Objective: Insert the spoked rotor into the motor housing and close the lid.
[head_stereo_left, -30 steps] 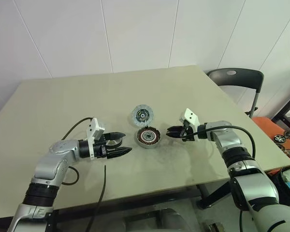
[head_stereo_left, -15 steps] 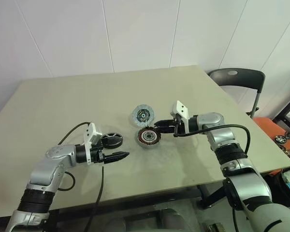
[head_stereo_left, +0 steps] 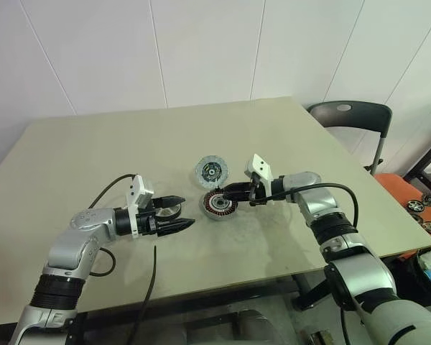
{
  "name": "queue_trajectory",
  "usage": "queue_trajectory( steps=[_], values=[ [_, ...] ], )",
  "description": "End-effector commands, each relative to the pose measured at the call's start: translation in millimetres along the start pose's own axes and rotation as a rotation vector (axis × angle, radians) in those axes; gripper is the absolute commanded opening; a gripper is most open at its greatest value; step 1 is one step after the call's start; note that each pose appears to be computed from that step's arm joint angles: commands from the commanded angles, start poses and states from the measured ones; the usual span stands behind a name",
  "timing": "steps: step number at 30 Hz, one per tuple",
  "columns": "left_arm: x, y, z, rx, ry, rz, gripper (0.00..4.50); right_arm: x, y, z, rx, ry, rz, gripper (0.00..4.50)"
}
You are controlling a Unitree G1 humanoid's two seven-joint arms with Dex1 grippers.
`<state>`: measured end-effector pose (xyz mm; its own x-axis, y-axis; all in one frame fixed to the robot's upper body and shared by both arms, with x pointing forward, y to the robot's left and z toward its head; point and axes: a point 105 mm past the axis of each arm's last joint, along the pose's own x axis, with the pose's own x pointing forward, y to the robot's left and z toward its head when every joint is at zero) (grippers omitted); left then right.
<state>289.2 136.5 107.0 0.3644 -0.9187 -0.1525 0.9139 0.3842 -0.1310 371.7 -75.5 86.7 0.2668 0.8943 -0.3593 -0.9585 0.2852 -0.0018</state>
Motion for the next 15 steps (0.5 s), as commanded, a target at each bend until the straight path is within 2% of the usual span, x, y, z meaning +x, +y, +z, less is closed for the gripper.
queue_trajectory(
  steps=[1, 15],
  values=[
    [-0.2, 0.2, 11.8, 0.038, -0.022, -0.005, 4.12, 8.7, -3.2, 18.7, -0.054, -0.034, -0.008, 0.66],
    [4.2, -4.2, 11.8, 0.039, -0.043, 0.003, 4.12, 16.6, -6.9, 11.5, -0.050, -0.003, -0.018, 0.66]
  ],
)
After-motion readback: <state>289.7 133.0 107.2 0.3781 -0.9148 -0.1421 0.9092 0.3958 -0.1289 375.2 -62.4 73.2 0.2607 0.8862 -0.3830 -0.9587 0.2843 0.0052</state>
